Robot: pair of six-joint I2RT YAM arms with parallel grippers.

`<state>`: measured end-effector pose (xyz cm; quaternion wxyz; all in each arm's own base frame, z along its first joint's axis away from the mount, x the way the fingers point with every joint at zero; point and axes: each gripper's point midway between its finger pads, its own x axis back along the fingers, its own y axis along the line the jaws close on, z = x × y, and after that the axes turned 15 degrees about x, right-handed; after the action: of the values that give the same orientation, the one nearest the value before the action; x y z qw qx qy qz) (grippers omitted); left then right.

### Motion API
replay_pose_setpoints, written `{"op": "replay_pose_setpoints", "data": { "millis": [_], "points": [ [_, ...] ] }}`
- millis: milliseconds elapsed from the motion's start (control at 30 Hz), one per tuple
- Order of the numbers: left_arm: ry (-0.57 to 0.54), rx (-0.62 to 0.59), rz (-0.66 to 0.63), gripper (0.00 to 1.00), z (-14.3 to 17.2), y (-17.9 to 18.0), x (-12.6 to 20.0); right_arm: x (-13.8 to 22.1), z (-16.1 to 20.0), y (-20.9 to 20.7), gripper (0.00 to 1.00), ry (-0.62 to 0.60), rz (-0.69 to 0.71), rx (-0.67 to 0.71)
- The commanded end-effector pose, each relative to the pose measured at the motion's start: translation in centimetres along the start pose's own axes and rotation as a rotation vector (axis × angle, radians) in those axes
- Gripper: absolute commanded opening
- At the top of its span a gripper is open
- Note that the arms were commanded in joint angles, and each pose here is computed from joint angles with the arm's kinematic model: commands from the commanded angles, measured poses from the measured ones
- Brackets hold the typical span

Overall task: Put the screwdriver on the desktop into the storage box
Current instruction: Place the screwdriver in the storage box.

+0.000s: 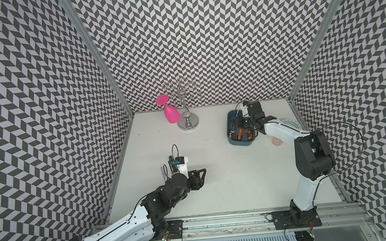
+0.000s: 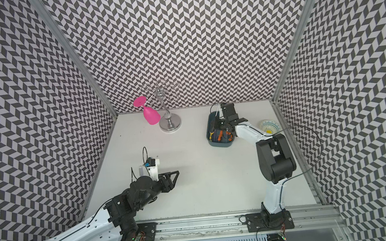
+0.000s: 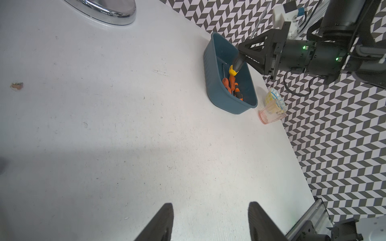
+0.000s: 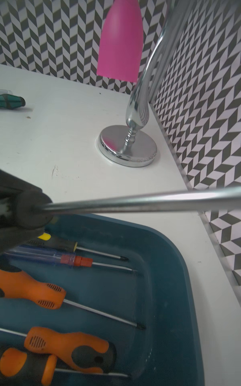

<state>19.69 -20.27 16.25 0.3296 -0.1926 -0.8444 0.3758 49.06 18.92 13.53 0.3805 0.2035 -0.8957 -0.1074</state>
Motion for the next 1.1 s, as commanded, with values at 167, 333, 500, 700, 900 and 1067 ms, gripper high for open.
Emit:
{"op": "replay_pose_setpoints", "data": {
  "millis": [167,333,500,700,900,1067],
  "points": [
    [0.007,-0.001,-0.040,0.60,0.0,1.1,-0.1,-2.0,1.0,-3.4,0.13,0.022,0.103,-0.001],
    [0.009,0.002,-0.047,0.60,-0.1,1.3,-0.3,-2.6,1.7,-4.4,0.13,0.039,0.129,-0.006],
    [0.019,0.006,-0.057,0.60,-0.1,1.6,-0.7,-3.2,2.5,-5.3,0.14,0.060,0.151,-0.013],
    [0.025,0.011,-0.064,0.60,0.0,1.8,-0.9,-4.0,3.5,-6.0,0.16,0.081,0.163,-0.019],
    [0.029,0.022,-0.069,0.60,0.0,2.2,-1.1,-4.6,4.4,-6.5,0.21,0.102,0.172,-0.027],
    [0.031,0.026,-0.071,0.60,0.0,2.4,-1.1,-4.7,4.6,-6.6,0.27,0.103,0.172,-0.031]
  ]
}}
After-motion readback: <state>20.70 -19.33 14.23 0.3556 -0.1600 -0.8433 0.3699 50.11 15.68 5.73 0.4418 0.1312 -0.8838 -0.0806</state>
